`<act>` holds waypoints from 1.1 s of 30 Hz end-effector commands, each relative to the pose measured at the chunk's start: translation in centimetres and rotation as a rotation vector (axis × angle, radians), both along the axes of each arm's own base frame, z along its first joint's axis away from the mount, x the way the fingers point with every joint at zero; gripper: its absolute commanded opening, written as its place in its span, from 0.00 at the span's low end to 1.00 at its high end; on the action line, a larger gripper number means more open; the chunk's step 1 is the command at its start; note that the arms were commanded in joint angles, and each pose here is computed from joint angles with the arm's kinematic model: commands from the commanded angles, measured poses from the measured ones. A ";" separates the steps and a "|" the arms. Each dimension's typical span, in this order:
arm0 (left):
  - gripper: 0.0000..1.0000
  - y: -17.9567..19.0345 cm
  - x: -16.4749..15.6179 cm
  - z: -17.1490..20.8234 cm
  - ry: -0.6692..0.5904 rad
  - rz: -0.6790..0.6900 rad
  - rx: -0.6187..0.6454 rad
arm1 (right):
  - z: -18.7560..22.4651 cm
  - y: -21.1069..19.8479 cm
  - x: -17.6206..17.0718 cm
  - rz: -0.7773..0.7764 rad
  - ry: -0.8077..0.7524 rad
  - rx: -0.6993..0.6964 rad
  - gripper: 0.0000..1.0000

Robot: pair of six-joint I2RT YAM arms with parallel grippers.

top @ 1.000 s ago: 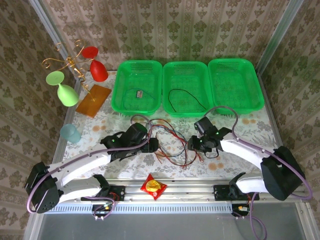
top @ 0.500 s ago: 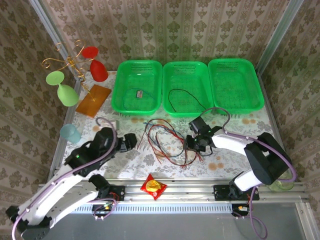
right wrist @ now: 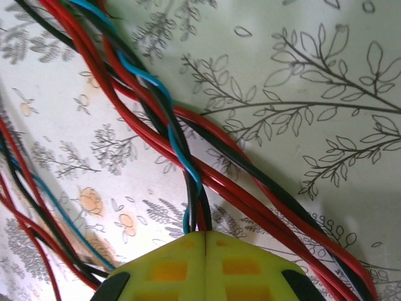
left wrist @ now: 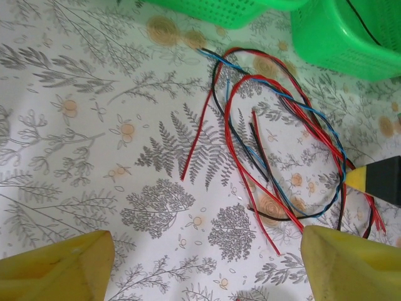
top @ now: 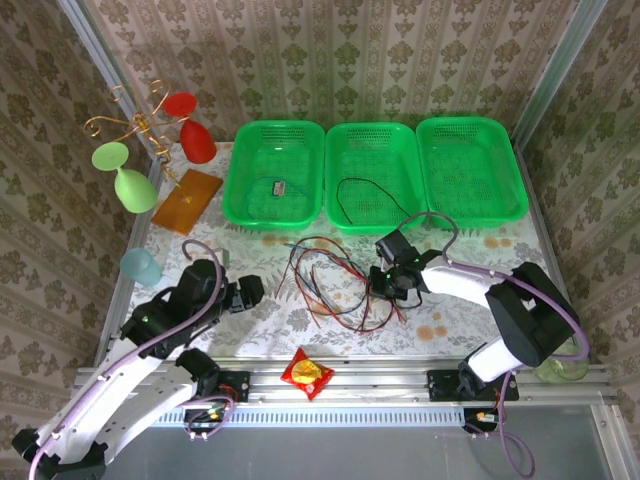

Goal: Untangle the cables

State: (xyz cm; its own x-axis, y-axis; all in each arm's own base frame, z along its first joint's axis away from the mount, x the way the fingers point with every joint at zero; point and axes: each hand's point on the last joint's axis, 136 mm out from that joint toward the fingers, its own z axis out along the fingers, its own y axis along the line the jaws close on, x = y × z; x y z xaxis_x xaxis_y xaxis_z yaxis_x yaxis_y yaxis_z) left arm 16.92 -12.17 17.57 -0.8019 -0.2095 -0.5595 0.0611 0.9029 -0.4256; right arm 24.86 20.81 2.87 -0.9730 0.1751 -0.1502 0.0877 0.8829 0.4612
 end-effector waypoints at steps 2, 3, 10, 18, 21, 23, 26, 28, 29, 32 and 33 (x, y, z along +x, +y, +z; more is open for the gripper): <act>0.78 -1.9 0.4 -0.4 0.025 -0.040 -0.046 | 2.1 0.1 0.3 -0.007 -0.052 0.020 0.00; 0.78 -2.2 0.5 -0.4 0.026 -0.047 -0.046 | 2.2 0.1 0.2 -0.007 -0.052 0.020 0.01; 0.78 -3.9 1.0 -0.7 0.025 -0.077 -0.048 | 2.1 0.0 0.6 -0.014 -0.052 0.006 0.30; 0.78 -4.4 0.9 -0.6 0.018 -0.088 -0.042 | 0.8 0.6 1.6 -0.006 -0.037 -0.015 0.31; 0.78 -4.3 0.8 -0.4 0.013 -0.085 -0.045 | 0.1 0.8 1.8 -0.003 -0.026 -0.019 0.30; 0.78 -4.2 0.8 -0.4 0.012 -0.082 -0.044 | -0.2 1.0 1.9 0.005 -0.017 -0.022 0.28; 0.78 -4.5 0.7 -0.5 0.017 -0.088 -0.048 | -0.5 1.0 2.0 0.006 -0.007 -0.029 0.24; 0.78 -4.6 0.6 -0.7 0.022 -0.095 -0.042 | -0.3 0.9 2.0 0.005 -0.012 -0.031 0.22; 0.78 -4.7 0.6 -0.8 0.025 -0.095 -0.038 | -0.3 0.8 2.0 0.003 -0.015 -0.034 0.21; 0.78 -5.0 0.7 -0.8 0.024 -0.101 -0.038 | 0.0 0.7 2.0 0.001 -0.026 -0.037 0.15; 0.78 -5.0 0.8 -0.7 0.021 -0.101 -0.039 | 0.0 0.6 2.0 0.001 -0.026 -0.039 0.13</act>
